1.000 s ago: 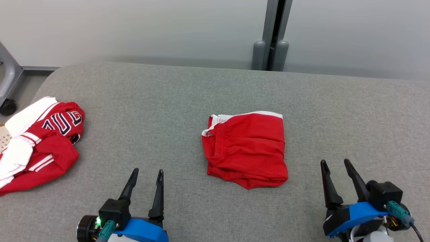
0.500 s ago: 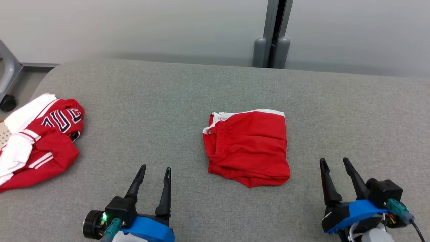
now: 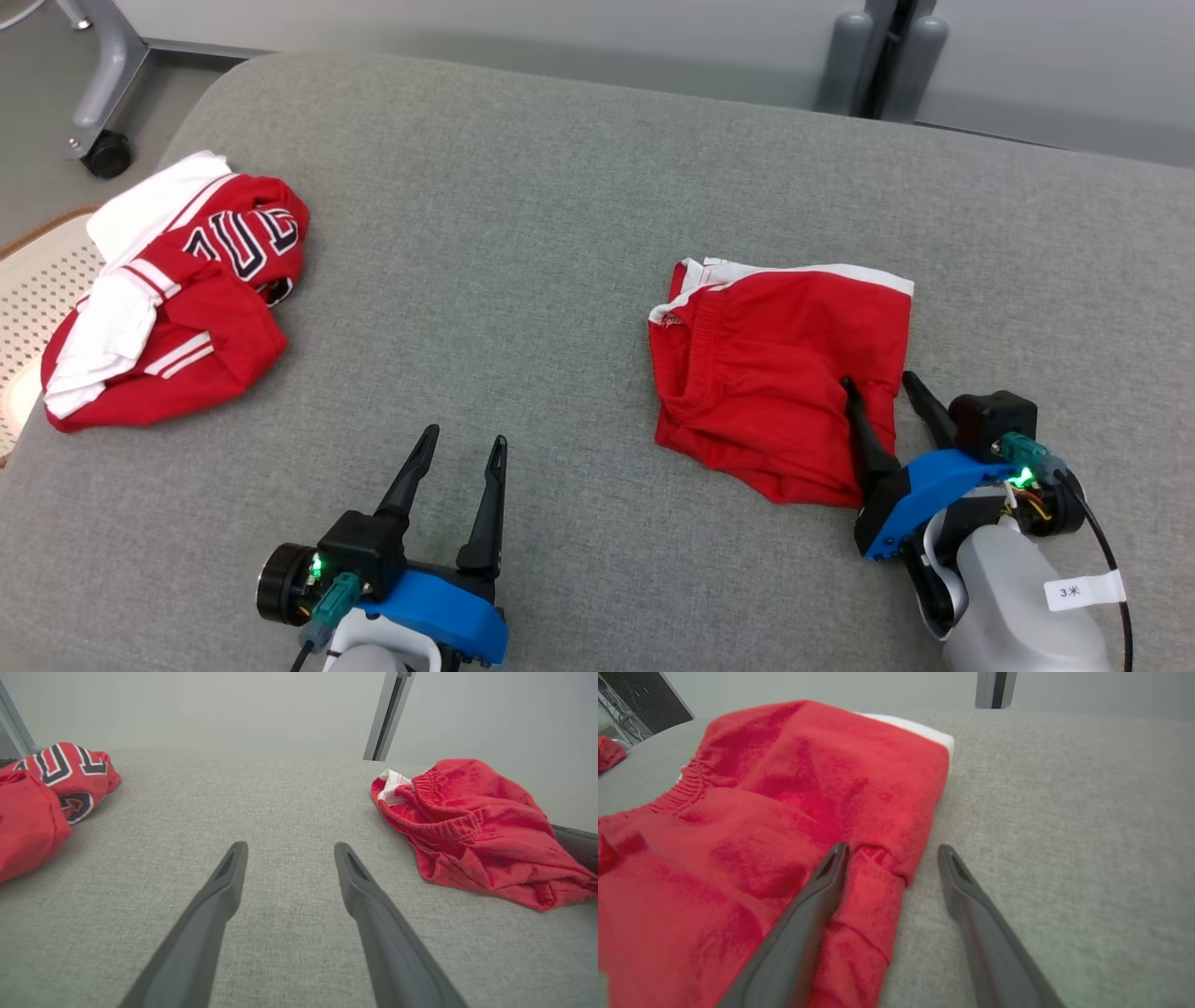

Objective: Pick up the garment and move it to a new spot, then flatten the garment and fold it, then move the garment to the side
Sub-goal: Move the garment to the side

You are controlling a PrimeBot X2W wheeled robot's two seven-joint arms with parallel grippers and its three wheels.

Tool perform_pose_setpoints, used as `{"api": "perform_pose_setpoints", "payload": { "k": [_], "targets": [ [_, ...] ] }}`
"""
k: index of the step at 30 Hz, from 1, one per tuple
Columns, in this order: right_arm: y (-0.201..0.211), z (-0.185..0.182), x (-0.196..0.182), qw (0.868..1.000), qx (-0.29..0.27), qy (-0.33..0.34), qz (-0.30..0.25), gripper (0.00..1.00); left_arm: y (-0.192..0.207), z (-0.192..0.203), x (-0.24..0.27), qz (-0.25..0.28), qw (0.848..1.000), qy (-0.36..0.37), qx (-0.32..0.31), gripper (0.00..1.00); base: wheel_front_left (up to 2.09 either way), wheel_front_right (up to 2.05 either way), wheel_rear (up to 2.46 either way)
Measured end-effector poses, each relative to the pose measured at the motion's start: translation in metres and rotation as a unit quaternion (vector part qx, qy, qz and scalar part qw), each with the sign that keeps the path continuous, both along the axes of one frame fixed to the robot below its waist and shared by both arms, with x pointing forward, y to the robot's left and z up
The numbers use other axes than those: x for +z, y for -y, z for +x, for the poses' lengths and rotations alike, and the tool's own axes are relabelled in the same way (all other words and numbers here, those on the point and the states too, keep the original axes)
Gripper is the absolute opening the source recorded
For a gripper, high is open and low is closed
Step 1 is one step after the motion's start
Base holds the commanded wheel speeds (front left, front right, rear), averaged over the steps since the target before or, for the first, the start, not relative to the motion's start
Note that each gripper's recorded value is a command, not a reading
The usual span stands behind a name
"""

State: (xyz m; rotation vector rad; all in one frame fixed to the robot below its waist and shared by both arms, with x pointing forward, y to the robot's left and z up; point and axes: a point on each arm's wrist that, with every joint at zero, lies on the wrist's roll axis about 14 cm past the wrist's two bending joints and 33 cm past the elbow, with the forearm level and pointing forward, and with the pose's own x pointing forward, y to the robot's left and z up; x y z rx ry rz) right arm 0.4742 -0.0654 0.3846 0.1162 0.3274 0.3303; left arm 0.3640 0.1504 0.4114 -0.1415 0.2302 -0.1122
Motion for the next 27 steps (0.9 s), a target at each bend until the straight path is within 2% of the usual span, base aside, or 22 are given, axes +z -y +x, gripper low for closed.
{"api": "perform_pose_setpoints", "payload": {
  "k": [1, 2, 3, 10, 13, 17, 21, 27],
  "targets": [
    [-0.004, -0.002, -0.009, 1.000, 0.005, -0.015, -0.003, 0.80, -0.003, -0.001, -0.001, 0.001, 1.000, -0.002, 0.005, 1.00, 0.00, 0.00, 0.00],
    [-0.007, -0.003, -0.015, 1.000, 0.011, -0.024, -0.005, 0.34, -0.006, -0.001, -0.002, 0.002, 1.000, -0.004, 0.009, 1.00, 0.00, 0.00, 0.00],
    [-0.010, -0.001, -0.017, 1.000, 0.015, -0.027, -0.005, 0.00, -0.008, -0.002, -0.004, 0.003, 1.000, -0.007, 0.012, 1.00, 0.00, 0.00, 0.00],
    [0.008, 0.002, -0.015, 1.000, -0.016, -0.024, 0.003, 0.00, 0.000, 0.008, -0.009, -0.001, 1.000, -0.010, -0.001, 1.00, 0.00, 0.00, 0.00],
    [0.040, -0.001, -0.010, 0.998, -0.055, -0.014, 0.000, 0.00, 0.022, 0.018, -0.013, -0.007, 0.999, -0.012, -0.034, 1.00, 0.00, 0.00, 0.00],
    [0.087, -0.020, -0.008, 0.994, -0.108, -0.013, -0.007, 0.00, 0.070, 0.036, -0.016, -0.021, 0.994, -0.008, -0.107, 1.00, 0.00, 0.00, 0.00],
    [0.129, -0.047, -0.005, 0.987, -0.161, -0.015, -0.014, 0.00, 0.132, 0.044, -0.015, -0.039, 0.979, 0.001, -0.198, 1.00, 0.00, 0.00, 0.00],
    [0.183, -0.090, 0.005, 0.971, -0.238, -0.011, -0.025, 0.00, 0.215, 0.038, 0.001, -0.066, 0.946, 0.026, -0.316, 1.00, 0.00, 0.00, 0.00]
  ]
}}
